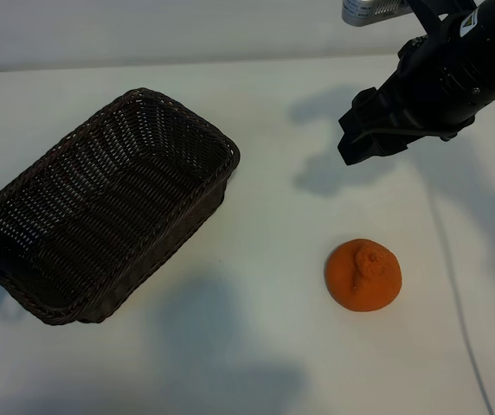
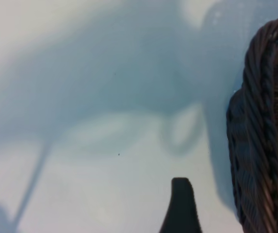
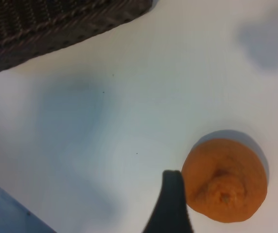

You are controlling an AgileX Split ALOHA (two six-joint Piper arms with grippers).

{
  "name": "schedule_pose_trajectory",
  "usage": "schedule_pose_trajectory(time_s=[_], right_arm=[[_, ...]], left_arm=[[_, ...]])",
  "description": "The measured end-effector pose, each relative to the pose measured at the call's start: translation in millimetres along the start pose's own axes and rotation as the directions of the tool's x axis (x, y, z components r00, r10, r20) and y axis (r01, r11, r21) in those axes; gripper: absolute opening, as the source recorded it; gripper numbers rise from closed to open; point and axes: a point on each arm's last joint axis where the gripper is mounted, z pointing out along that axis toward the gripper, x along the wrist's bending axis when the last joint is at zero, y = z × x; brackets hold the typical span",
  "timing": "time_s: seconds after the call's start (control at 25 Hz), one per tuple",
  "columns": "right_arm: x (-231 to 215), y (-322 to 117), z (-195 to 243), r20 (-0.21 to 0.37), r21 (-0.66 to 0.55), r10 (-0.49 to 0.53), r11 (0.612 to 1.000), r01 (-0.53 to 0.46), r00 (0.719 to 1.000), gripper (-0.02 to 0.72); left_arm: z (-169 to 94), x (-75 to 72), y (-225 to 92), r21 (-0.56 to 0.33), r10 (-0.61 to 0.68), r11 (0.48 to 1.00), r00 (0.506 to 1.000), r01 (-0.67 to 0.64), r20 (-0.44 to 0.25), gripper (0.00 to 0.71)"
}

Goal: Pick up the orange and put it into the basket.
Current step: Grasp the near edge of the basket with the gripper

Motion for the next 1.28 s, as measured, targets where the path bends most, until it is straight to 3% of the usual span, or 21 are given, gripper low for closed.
schedule_pose_trajectory(time_s=[0.6,1.28], right_arm=[[0.7,-3.5,-0.1,-0.008,0.039,-0.014,0.999,0.015,1.000,0.577],[0.7,-4.1,-0.1,-0.008,0.044,-0.016,0.999,0.016,1.000,0.577]], left_arm=[[39.4,-23.8,-8.8,0.147,-0.020,0.989,0.998,0.028,-0.051,0.584],[80.7,-39.9,-18.1,0.231,0.008,0.973,0.996,0.013,-0.092,0.568]])
